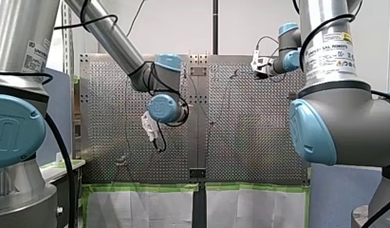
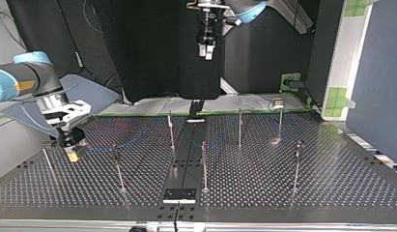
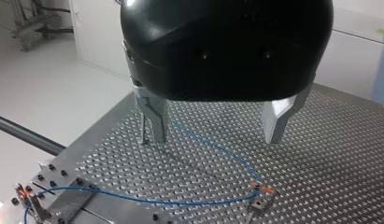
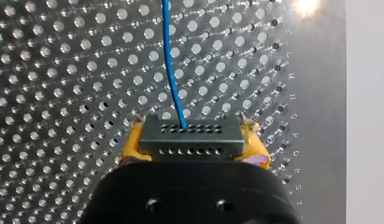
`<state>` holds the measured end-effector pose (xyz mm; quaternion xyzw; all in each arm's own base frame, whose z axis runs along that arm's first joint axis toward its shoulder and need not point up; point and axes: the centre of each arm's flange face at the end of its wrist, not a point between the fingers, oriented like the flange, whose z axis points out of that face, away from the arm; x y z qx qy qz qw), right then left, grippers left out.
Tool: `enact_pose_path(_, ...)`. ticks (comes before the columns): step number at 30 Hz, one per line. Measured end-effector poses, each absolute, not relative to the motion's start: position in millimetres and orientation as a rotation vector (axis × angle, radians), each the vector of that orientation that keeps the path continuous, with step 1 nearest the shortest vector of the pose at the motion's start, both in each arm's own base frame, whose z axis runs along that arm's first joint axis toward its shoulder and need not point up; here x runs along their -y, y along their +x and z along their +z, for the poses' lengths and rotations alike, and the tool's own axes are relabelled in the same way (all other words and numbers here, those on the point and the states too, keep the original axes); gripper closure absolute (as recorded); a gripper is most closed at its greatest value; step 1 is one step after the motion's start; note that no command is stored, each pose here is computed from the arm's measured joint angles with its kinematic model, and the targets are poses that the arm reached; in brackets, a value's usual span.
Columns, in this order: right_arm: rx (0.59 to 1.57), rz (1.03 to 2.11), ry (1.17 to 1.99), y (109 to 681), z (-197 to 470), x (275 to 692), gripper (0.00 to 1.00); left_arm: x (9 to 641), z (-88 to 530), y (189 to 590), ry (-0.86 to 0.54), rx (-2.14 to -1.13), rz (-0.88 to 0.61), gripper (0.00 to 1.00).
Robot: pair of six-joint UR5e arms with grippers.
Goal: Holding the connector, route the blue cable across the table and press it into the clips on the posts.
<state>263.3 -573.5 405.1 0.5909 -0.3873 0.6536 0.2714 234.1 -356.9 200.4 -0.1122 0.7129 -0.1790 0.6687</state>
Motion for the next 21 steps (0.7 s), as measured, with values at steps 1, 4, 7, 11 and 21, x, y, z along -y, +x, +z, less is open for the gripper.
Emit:
enact_pose_path(1,1.044,1.759,1.590,263,405,574,1.00,355,198,232,-0.250,-1.613,-0.399,0.00)
enact_pose_path(4,1.049,1.754,1.584,262,405,574,1.00,348,189,226,-0.230,-1.631,-0.387,0.00)
enact_pose_path(7,1.055,1.748,1.579,261,405,575,1.00,342,180,220,-0.202,-1.651,-0.384,0.00)
enact_pose_path(11,1.060,1.745,1.577,260,405,575,1.00,332,169,213,-0.177,-1.672,-0.367,0.00)
enact_pose_path(21,1.062,1.745,1.582,262,404,573,1.00,323,160,207,-0.161,-1.685,-0.349,0.00)
